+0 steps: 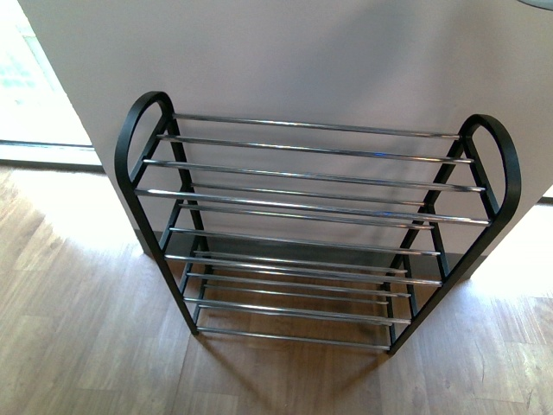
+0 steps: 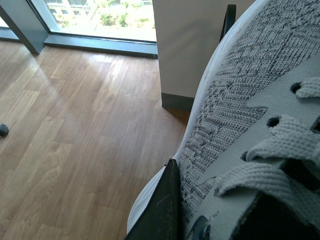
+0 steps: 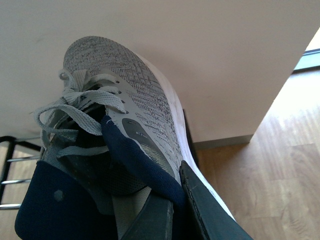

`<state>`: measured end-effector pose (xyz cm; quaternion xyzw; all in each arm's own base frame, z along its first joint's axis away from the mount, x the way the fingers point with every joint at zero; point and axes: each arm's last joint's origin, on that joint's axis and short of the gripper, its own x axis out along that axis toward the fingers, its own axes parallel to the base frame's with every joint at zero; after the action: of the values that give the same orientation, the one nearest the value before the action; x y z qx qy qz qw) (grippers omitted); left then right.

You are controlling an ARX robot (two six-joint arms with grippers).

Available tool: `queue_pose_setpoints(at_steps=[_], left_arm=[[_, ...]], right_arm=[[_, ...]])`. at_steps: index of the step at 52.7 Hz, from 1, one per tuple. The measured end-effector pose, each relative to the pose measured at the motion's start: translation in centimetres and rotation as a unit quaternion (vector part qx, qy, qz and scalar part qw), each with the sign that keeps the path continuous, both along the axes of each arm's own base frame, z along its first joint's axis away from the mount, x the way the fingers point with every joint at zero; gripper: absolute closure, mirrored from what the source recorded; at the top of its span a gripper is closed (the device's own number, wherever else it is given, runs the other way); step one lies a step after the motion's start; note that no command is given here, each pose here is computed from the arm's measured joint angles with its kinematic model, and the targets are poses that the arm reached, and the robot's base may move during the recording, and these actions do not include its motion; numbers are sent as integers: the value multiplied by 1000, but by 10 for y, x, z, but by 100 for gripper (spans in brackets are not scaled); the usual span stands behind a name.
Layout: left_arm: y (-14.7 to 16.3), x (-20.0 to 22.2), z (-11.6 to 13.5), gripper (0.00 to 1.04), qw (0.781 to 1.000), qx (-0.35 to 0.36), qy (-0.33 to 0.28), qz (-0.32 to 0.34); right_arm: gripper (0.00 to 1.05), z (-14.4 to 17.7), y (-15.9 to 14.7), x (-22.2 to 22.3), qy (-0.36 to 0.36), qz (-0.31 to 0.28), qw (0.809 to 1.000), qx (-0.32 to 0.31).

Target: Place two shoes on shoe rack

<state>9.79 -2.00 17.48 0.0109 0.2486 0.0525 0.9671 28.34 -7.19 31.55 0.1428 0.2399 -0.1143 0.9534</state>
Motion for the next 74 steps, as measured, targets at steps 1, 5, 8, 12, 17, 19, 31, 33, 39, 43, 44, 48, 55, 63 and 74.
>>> queue_pose_setpoints(at_steps=[1,5,8,12,17,19,31,33,39,43,44,48,55,63,74], left_arm=[[0,0,0,103,1000,0,0,0],[0,0,0,103,1000,0,0,0],[0,0,0,103,1000,0,0,0],[0,0,0,103,1000,0,0,0],[0,0,0,103,1000,0,0,0],[0,0,0,103,1000,0,0,0],[0,0,0,103,1000,0,0,0],[0,0,0,103,1000,0,0,0],[0,0,0,103,1000,0,0,0],[0,0,0,103,1000,0,0,0],[0,0,0,103,1000,0,0,0],[0,0,0,103,1000,0,0,0],[0,0,0,103,1000,0,0,0],[0,0,0,103,1000,0,0,0],[0,0,0,103,1000,0,0,0]], right_arm=[[103,0,2,0,2,1,1000,3],[103,-1,10,1,13,6,1000,19],[103,-3,15,2,24,4,999,35],[103,-10,22,7,36,-15,998,57],[103,-17,31,13,48,-33,996,74],[103,-19,35,15,51,-36,995,79],[103,-39,63,18,78,-33,991,100],[103,-44,68,18,85,-32,991,100],[103,-58,81,15,101,-30,989,100],[103,-64,87,13,105,-33,989,97],[103,-65,88,13,105,-33,989,96],[103,-69,93,13,106,-35,990,91],[103,-75,96,16,104,-49,989,89],[103,-83,98,24,97,-72,988,97],[103,-96,97,37,113,-86,983,117]])
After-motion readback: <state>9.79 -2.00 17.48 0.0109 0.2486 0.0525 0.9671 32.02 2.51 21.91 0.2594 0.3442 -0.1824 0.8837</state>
